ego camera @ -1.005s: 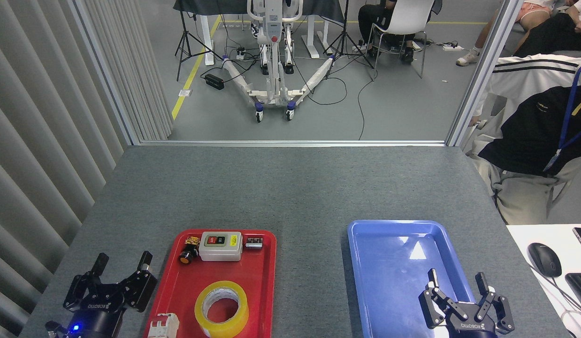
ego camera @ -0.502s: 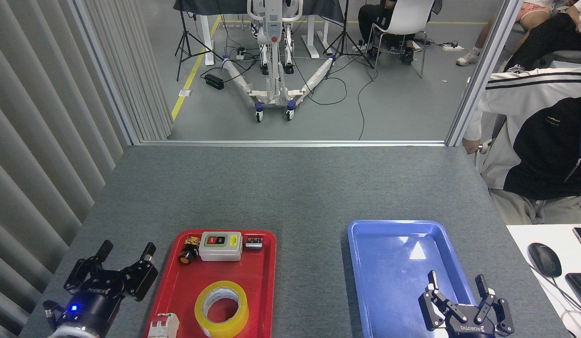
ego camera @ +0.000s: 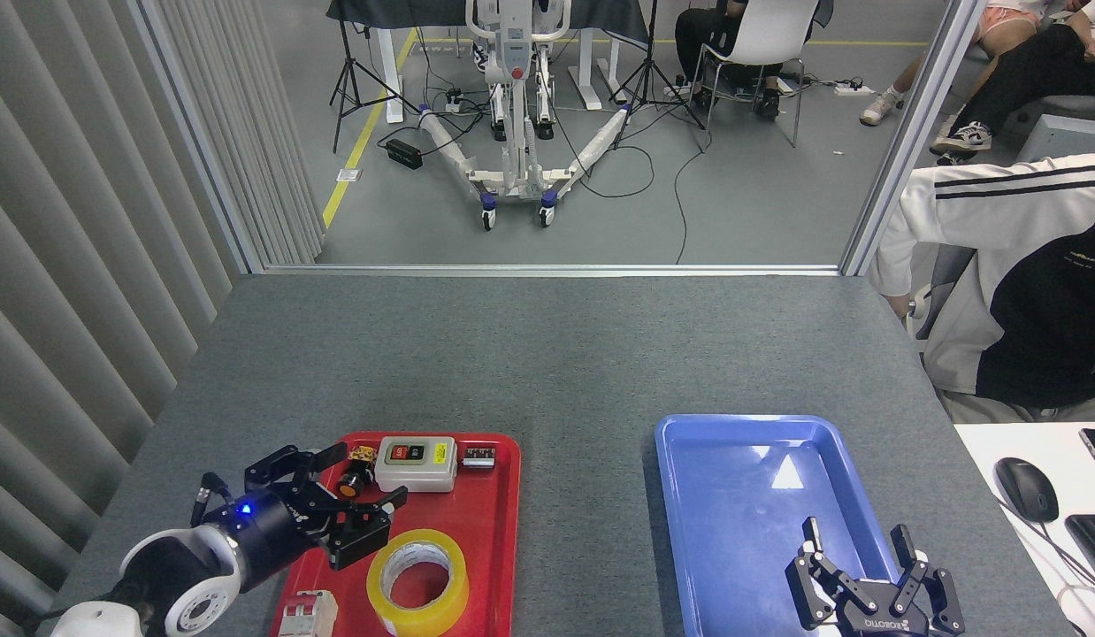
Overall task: Place and move tape with both arms
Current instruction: 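Reach the left gripper into the red tray and grasp the yellow tape roll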
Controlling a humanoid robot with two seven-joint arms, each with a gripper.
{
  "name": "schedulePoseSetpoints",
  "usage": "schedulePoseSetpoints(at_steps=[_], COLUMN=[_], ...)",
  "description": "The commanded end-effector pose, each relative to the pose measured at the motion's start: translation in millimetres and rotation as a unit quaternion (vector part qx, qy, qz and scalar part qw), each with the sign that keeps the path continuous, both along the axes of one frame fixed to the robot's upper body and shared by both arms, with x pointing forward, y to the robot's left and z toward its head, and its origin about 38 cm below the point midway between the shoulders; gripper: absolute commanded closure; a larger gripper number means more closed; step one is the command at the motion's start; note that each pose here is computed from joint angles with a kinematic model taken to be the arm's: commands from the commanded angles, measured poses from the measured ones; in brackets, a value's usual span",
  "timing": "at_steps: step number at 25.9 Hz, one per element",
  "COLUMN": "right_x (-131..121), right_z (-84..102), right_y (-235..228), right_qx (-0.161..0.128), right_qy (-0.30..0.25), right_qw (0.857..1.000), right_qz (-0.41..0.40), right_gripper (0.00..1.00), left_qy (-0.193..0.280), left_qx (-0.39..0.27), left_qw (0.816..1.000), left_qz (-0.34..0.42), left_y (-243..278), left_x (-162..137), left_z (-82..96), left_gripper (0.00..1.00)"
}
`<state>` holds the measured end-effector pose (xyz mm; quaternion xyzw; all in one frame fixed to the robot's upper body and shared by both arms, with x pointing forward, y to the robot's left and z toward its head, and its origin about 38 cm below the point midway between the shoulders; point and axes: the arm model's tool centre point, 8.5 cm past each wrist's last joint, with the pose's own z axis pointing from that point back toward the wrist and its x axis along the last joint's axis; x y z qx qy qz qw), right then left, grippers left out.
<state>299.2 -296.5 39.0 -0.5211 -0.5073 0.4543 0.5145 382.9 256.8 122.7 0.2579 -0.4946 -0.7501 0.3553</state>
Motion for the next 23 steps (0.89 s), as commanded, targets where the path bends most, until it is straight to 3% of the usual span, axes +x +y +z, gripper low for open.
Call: schedulePoseSetpoints(at_steps=[1, 11, 14, 19, 23], right_x=[-1, -1, -2, -3, -4], right_z=[-0.8, -1.7, -4.6, -5.4, -6.8], right_y=[2, 5, 7, 9, 11], right_qx=[0.002, -0.001, -0.019, -0.019, -0.021], right_qy=[0.001, 0.002, 0.007, 0.008, 0.010], right_qw=[1.000, 1.000, 1.000, 1.000, 0.999], right_qz=[0.003, 0.015, 0.019, 0.022, 0.022], right_gripper=[0.01, 0.01, 0.01, 0.01, 0.01], left_qy=[0.053, 0.236, 0.252, 0.267, 0.292], left_qx=[0.035, 0.123, 0.122, 0.116, 0.112], left_qw=[0.998, 0.964, 0.960, 0.956, 0.948], left_qz=[-0.014, 0.023, 0.030, 0.034, 0.054], left_y=[-4, -19, -24, -28, -24], left_x=[12, 10, 10, 13, 15], left_z=[-15.0, -41.6, -45.6, -54.5, -66.6], left_gripper=[0.00, 0.01, 0.01, 0.01, 0.13])
